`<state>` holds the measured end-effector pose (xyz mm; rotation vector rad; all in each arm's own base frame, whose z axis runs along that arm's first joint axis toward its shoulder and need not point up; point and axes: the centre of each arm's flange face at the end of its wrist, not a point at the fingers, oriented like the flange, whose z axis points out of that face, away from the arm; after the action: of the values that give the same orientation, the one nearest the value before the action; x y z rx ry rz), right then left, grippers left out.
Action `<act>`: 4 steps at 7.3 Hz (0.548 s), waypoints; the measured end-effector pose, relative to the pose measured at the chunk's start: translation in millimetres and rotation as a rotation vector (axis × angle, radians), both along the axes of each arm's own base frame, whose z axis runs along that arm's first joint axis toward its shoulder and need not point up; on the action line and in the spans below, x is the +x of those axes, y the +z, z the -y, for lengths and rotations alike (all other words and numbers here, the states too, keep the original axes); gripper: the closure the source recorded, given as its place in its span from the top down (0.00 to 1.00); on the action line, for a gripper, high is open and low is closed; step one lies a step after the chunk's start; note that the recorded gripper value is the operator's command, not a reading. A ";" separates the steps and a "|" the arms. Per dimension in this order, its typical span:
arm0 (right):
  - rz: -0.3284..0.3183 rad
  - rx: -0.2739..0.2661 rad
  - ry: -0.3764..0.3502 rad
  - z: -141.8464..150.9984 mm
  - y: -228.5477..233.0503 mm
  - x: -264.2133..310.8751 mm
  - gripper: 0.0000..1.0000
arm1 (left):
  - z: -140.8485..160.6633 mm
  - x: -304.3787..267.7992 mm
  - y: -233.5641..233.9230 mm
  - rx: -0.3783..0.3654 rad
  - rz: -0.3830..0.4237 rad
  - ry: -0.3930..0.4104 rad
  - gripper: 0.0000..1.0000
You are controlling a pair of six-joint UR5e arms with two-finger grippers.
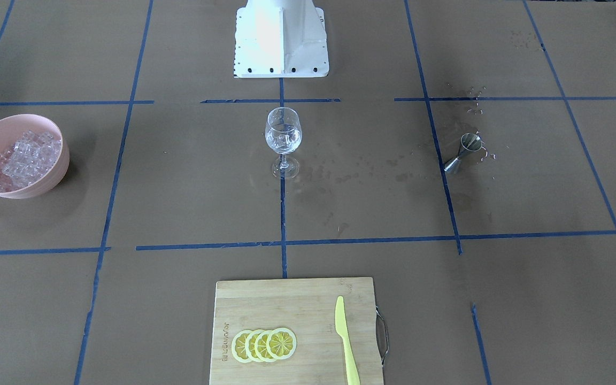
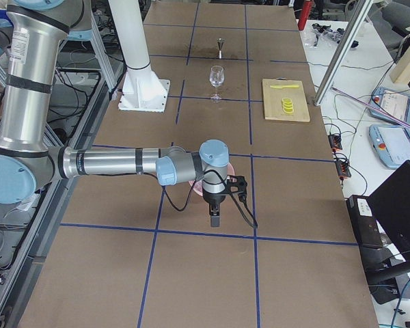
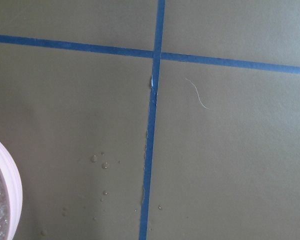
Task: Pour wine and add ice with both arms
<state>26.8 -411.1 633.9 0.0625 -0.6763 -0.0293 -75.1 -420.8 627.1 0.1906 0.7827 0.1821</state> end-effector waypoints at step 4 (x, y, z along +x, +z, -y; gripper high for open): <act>0.000 -0.062 0.019 4.0 -16.1 16.7 1.00 | -1.1 -0.5 2.1 -0.007 0.007 -0.002 1.00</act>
<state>43.5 -415.1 617.8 0.0095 -0.6763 0.0096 -75.6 -419.7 629.3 0.1835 0.7761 0.1781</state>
